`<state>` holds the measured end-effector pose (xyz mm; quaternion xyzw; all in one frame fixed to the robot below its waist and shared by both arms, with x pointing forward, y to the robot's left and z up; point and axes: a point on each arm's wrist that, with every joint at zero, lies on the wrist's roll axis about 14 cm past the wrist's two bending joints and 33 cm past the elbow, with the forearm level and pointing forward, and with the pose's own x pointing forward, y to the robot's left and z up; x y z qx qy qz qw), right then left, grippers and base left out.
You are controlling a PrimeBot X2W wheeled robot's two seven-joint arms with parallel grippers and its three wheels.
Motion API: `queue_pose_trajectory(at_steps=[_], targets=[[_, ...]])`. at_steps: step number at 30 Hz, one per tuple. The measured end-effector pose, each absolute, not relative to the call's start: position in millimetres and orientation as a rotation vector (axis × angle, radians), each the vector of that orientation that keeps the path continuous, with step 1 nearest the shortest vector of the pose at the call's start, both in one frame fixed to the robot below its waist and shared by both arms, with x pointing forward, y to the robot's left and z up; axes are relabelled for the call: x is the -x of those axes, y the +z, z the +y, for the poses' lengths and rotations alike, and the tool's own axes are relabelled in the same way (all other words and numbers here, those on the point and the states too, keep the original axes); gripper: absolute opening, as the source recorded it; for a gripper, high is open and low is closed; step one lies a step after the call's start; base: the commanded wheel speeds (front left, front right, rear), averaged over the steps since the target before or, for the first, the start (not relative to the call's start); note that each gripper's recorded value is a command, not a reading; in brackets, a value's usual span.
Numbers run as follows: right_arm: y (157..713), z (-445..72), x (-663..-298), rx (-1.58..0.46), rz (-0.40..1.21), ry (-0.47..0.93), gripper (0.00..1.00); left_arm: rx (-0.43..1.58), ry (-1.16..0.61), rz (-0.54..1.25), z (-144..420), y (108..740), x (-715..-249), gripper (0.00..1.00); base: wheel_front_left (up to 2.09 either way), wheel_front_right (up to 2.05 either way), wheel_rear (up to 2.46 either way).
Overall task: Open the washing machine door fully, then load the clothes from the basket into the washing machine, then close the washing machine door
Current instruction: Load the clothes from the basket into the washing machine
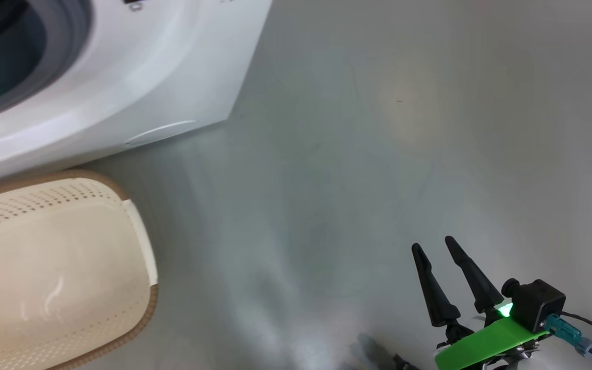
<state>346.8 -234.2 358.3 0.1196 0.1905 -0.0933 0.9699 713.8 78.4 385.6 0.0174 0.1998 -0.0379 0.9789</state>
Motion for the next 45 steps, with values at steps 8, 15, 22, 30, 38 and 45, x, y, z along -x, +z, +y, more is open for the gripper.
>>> queue_pose_trajectory(at_steps=[8,15,22,30,38,45], targets=[[361,-221,-362,-0.256,0.36,-0.125,1.0,-0.017,-0.055,0.38,81,401,-695,1.0,0.0,0.0,0.0],[377,-204,-386,-0.266,0.292,-0.045,1.0,0.019,-0.046,0.372,85,410,-665,1.0,0.0,0.0,0.0],[401,-192,-397,-0.266,0.219,0.013,1.0,0.106,-0.051,0.364,85,420,-627,1.0,0.0,0.0,0.0],[429,-185,-404,-0.271,0.136,0.046,1.0,0.207,-0.032,0.308,101,437,-587,1.0,0.0,0.0,0.0],[442,-184,-389,-0.269,0.105,0.052,1.0,0.281,-0.019,0.254,116,439,-527,1.0,0.0,0.0,0.0],[458,-181,-376,-0.267,0.065,0.062,1.0,0.287,-0.006,0.23,130,430,-458,1.0,0.0,0.0,0.0]])
